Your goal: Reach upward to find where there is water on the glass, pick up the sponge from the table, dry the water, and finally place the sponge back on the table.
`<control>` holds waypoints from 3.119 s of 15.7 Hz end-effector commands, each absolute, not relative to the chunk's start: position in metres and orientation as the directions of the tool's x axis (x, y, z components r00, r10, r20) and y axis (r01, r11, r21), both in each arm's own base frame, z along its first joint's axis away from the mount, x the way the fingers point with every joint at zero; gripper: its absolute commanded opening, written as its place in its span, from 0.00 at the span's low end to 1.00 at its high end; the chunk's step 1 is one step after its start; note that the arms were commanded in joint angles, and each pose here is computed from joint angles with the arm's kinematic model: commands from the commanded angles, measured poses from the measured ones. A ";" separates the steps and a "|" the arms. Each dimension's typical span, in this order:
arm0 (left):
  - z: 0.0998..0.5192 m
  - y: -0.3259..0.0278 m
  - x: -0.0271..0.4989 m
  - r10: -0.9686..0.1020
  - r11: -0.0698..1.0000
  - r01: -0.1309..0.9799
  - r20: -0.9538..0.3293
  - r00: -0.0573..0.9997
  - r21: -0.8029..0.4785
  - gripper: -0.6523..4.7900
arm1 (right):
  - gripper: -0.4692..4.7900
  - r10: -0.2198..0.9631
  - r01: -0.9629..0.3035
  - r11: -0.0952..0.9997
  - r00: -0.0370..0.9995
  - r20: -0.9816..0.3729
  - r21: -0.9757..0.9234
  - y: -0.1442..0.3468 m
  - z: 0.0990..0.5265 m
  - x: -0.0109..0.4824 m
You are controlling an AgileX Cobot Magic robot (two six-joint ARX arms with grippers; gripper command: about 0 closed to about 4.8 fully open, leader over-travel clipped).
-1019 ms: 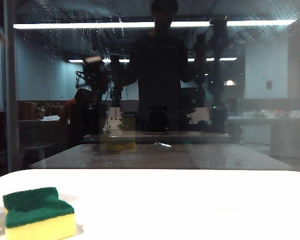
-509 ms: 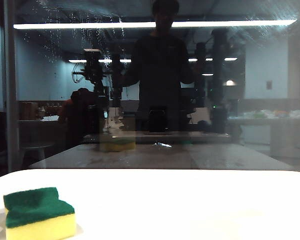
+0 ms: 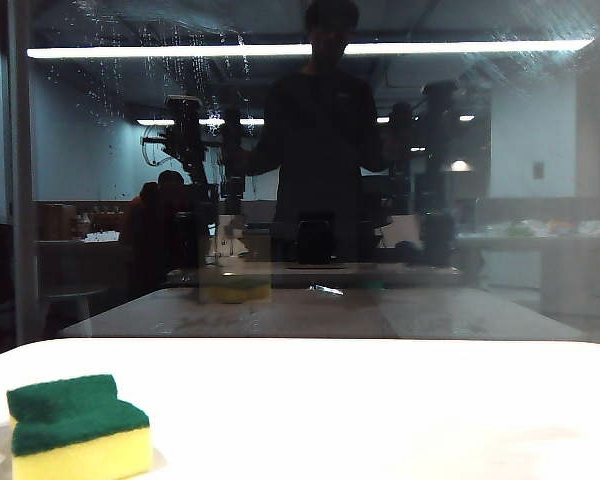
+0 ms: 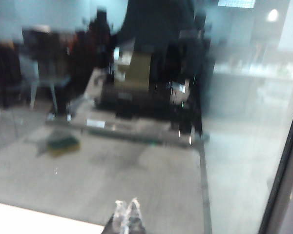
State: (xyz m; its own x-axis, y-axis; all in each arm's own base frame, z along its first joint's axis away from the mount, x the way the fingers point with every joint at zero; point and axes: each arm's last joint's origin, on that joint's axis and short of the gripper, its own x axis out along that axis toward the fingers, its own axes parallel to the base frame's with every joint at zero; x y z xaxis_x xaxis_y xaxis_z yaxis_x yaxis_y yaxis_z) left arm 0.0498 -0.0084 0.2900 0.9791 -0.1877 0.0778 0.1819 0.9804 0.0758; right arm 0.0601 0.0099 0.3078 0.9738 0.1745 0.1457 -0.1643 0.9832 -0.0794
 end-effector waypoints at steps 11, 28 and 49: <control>0.209 -0.014 0.084 -0.228 0.974 0.228 0.066 0.971 0.003 0.11 | 0.08 0.143 -0.135 0.988 0.982 0.120 -0.073 0.012 0.241 0.078; 0.161 -0.016 0.096 -0.235 0.972 0.233 -0.048 0.971 -0.043 0.11 | 0.08 0.140 -0.143 0.989 0.989 -0.055 -0.049 0.015 0.164 0.099; 0.160 -0.016 0.096 -0.234 0.972 0.232 -0.061 0.970 -0.044 0.11 | 0.08 0.146 -0.156 0.987 0.977 -0.156 -0.048 0.015 0.152 0.098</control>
